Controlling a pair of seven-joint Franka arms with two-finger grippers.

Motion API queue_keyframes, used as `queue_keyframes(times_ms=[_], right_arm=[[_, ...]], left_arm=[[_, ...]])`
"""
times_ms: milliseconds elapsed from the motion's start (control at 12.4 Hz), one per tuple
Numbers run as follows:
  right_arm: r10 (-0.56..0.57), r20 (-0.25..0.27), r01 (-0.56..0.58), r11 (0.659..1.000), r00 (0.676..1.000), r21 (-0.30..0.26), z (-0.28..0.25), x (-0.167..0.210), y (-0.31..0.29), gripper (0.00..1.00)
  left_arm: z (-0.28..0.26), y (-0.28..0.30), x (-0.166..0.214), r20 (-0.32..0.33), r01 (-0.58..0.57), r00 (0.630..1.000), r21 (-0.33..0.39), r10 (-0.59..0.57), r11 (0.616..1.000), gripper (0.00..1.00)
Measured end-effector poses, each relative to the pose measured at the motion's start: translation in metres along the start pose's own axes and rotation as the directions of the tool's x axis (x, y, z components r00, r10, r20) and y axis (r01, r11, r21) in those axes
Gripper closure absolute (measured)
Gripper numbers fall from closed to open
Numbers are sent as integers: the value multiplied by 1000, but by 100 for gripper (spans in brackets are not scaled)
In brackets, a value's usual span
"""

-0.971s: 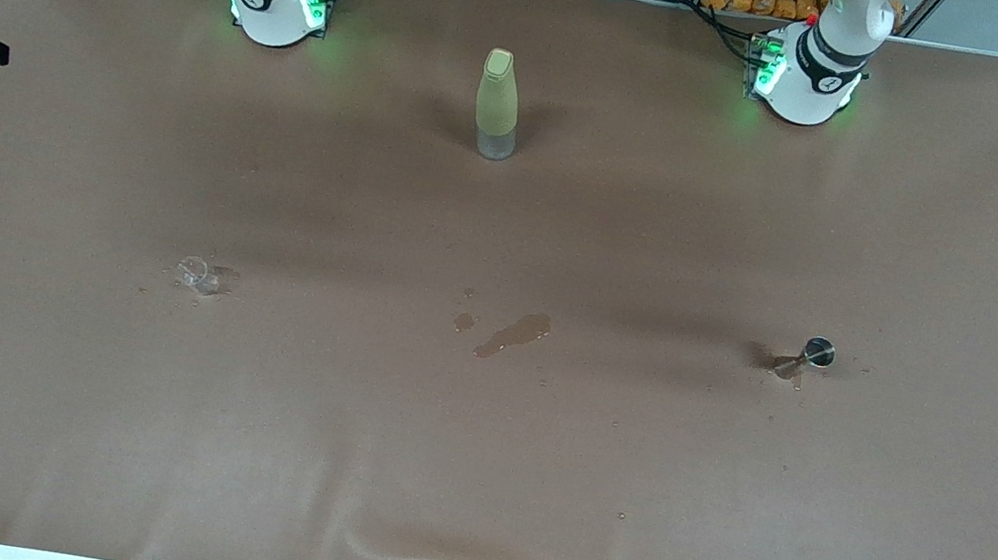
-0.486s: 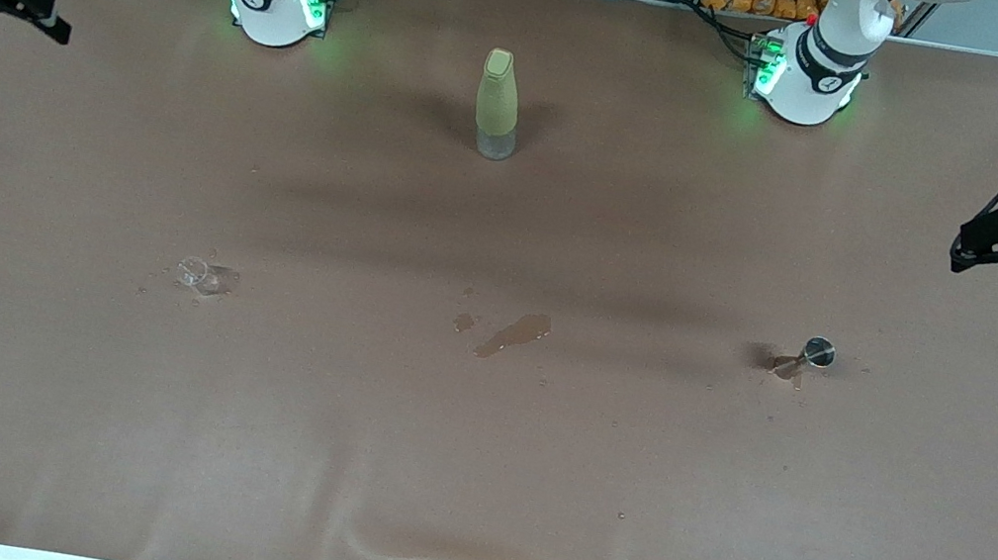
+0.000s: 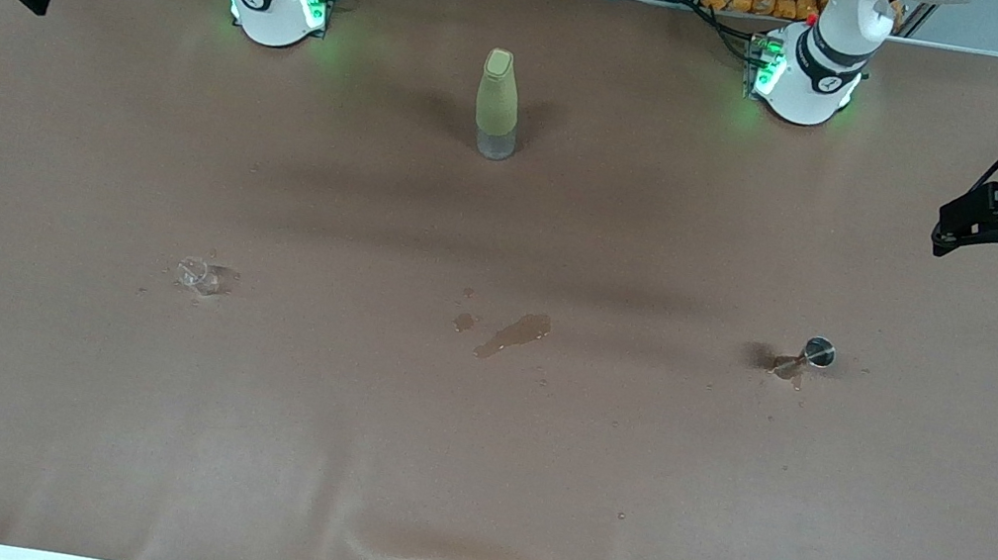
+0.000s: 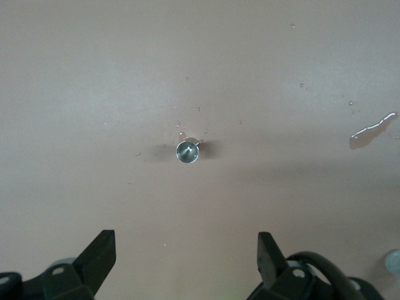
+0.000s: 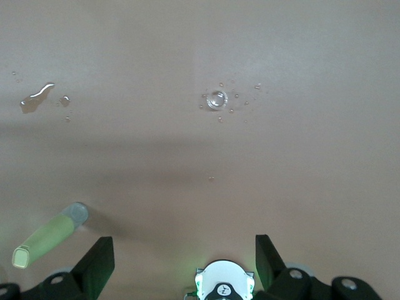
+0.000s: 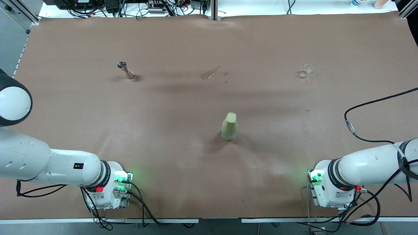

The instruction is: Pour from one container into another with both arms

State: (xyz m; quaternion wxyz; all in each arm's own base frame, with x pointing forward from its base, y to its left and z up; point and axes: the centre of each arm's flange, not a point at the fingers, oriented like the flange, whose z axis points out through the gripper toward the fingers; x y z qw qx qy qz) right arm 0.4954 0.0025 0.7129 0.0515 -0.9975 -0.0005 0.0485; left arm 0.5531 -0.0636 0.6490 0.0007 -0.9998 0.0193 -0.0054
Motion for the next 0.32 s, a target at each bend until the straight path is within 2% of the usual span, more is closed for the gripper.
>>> queue_keyframes(times_ms=[324], right_arm=[[8,14,-8,1000,1000,-9,5,1,2,0]], left_arm=[[2,-1,0,1,22,1000,21,-22,1000,0]])
